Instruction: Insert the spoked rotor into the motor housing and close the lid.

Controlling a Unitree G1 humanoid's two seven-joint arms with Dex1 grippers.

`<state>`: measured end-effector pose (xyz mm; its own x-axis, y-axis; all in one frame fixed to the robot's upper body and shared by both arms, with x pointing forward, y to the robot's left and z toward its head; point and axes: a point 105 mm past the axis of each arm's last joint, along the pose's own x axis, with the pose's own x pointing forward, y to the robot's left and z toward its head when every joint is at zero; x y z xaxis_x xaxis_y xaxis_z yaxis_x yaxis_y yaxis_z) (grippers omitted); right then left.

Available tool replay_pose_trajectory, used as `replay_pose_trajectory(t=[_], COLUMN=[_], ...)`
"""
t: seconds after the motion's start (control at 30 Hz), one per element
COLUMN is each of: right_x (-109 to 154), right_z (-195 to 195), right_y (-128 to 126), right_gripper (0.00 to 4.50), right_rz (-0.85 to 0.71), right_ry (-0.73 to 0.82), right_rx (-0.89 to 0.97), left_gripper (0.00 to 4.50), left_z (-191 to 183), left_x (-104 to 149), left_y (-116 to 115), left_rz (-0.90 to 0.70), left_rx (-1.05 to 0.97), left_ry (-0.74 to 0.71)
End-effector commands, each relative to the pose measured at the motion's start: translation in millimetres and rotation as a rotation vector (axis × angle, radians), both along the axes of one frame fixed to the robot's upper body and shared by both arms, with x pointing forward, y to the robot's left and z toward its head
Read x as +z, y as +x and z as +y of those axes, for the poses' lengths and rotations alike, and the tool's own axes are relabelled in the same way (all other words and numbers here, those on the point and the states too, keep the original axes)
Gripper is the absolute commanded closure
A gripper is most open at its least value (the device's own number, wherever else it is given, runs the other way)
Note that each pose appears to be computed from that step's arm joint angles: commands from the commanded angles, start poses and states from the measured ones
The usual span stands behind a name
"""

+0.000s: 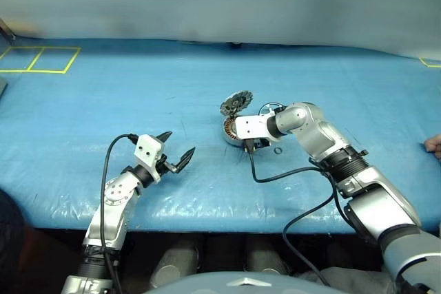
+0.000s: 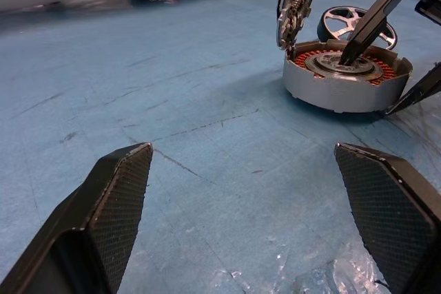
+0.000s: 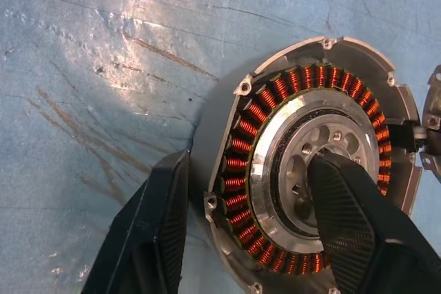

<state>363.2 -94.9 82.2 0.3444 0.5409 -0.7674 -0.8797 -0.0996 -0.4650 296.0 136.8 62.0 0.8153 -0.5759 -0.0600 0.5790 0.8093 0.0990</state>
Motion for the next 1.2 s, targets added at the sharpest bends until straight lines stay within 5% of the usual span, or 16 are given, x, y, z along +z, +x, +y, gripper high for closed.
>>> replay_pose_trajectory(t=[0.03, 0.67, 1.07, 1.1, 1.2], right_x=[-1, 2, -5, -5, 6], right_z=[1, 73, 83, 84, 92], right_y=[-6, -83, -78, -79, -78], right_gripper=[2.26, 2.26, 2.26, 1.51, 0.6], right_rz=[-0.002, -0.065, -0.058, -0.051, -0.03], right_ry=[0.007, 0.275, 0.288, 0.296, 0.395], right_rx=[0.003, -0.088, -0.17, -0.173, -0.209], left_gripper=[0.0, 0.0, 0.0, 0.0, 0.0], left_z=[-1, 13, 19, 20, 20], left_x=[16, 15, 17, 17, 16], left_y=[-1, -4, -8, -8, -8], left_rz=[-0.065, -0.057, -0.06, -0.06, -0.06], left_rx=[-0.005, 0.012, 0.003, 0.004, 0.004], left_ry=[0.002, 0.051, 0.087, 0.088, 0.088])
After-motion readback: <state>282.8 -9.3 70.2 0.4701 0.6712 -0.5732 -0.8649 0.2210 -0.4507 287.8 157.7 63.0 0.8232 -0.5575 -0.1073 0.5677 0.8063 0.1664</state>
